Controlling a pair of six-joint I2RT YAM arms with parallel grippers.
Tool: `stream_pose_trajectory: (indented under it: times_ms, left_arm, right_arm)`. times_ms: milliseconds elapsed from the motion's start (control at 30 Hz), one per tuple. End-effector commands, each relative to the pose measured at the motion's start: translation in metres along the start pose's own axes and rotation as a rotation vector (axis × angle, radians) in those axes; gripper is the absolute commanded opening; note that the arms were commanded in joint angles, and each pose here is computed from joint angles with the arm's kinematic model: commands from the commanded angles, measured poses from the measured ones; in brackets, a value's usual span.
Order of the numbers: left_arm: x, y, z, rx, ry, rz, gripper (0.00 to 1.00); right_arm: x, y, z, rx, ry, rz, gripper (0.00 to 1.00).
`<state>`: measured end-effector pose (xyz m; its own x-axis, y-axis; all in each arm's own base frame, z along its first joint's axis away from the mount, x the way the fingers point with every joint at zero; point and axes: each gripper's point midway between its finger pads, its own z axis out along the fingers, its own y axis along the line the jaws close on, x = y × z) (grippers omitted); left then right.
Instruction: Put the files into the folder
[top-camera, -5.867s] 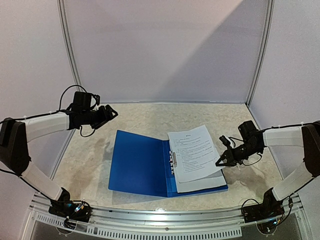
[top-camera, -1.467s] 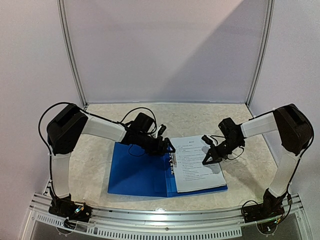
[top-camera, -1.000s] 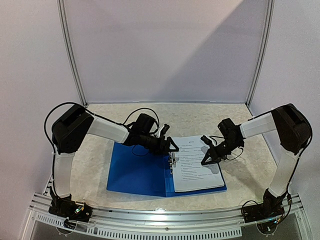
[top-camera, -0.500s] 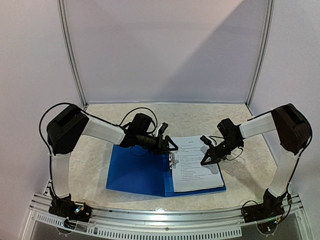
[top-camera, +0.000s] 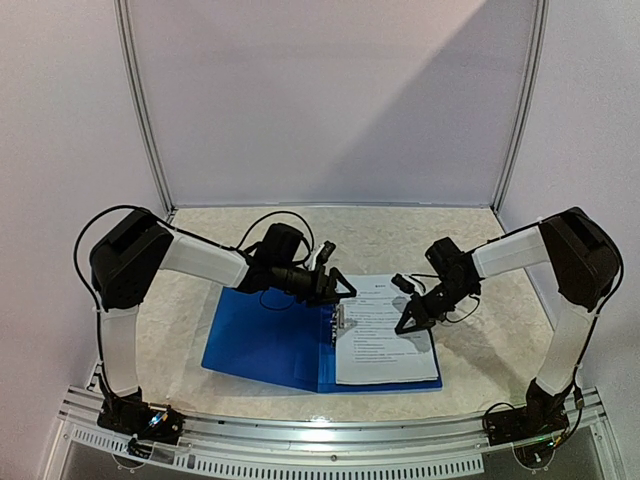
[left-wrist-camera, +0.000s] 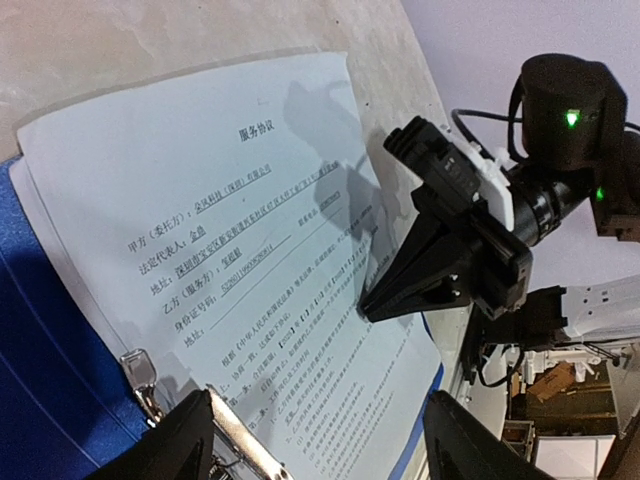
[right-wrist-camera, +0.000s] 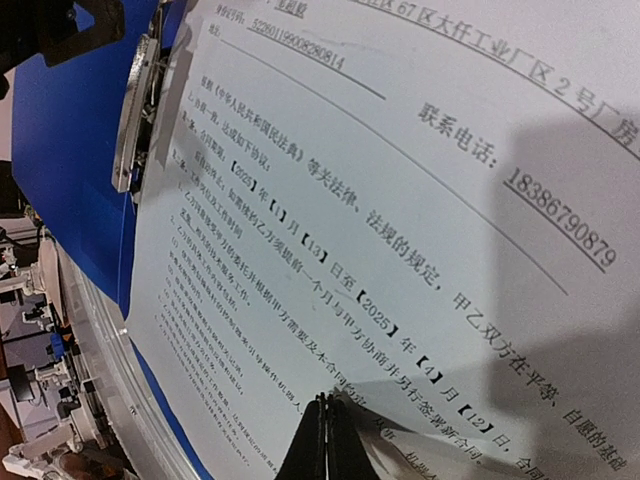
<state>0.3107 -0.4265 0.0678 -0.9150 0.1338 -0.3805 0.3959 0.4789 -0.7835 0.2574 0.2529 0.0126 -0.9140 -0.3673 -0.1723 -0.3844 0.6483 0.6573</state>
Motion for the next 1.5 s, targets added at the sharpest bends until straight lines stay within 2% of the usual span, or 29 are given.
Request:
stream_pose_trajectory:
  times_ms: [0, 167, 267, 333, 400, 500, 600, 767, 900, 1067, 1300, 1467]
  left_arm:
    - [-0.002, -0.006, -0.006, -0.004, -0.009, 0.017, 0.73]
    - [-0.011, -0.012, -0.015, -0.036, -0.028, 0.049, 0.73]
    - [-0.030, -0.019, -0.041, -0.175, -0.068, 0.138, 0.76]
    - [-0.047, -0.020, -0.067, -0.325, -0.081, 0.230, 0.80]
    - [-0.056, -0.007, -0.098, -0.500, -0.074, 0.258, 0.83]
    - [-0.054, 0.019, -0.153, -0.702, -0.045, 0.225, 0.84]
    - [-0.045, 0.051, -0.204, -0.803, -0.038, 0.130, 0.85]
    - [-0.010, 0.094, -0.256, -0.837, -0.045, -0.012, 0.85]
    - [0.012, 0.113, -0.273, -0.828, -0.032, -0.074, 0.85]
    - [0.033, 0.119, -0.267, -0.742, 0.002, -0.122, 0.84]
    - [0.051, 0.102, -0.240, -0.528, 0.024, -0.176, 0.70]
    - [0.058, 0.094, -0.237, -0.476, 0.015, -0.170, 0.64]
  right_arm:
    - [0.012, -0.002, 0.010, 0.025, 0.054, 0.012, 0.02]
    - [0.006, 0.005, 0.003, 0.022, 0.035, -0.011, 0.04]
    - [0.002, 0.011, -0.004, 0.025, 0.021, -0.041, 0.05]
    - [-0.004, 0.019, -0.015, 0.032, -0.005, -0.075, 0.09]
    - [-0.010, 0.026, -0.025, 0.043, -0.033, -0.114, 0.12]
    - [-0.016, 0.036, -0.040, 0.057, -0.083, -0.169, 0.16]
    - [-0.019, 0.044, -0.052, 0.066, -0.129, -0.210, 0.18]
    - [-0.014, 0.040, -0.062, 0.097, -0.161, -0.222, 0.20]
    - [-0.011, 0.034, -0.070, 0.118, -0.186, -0.213, 0.21]
    - [-0.004, 0.027, -0.070, 0.148, -0.175, -0.246, 0.21]
    - [0.001, 0.011, -0.070, 0.226, -0.171, -0.270, 0.22]
    - [0.000, -0.001, -0.071, 0.294, -0.175, -0.295, 0.20]
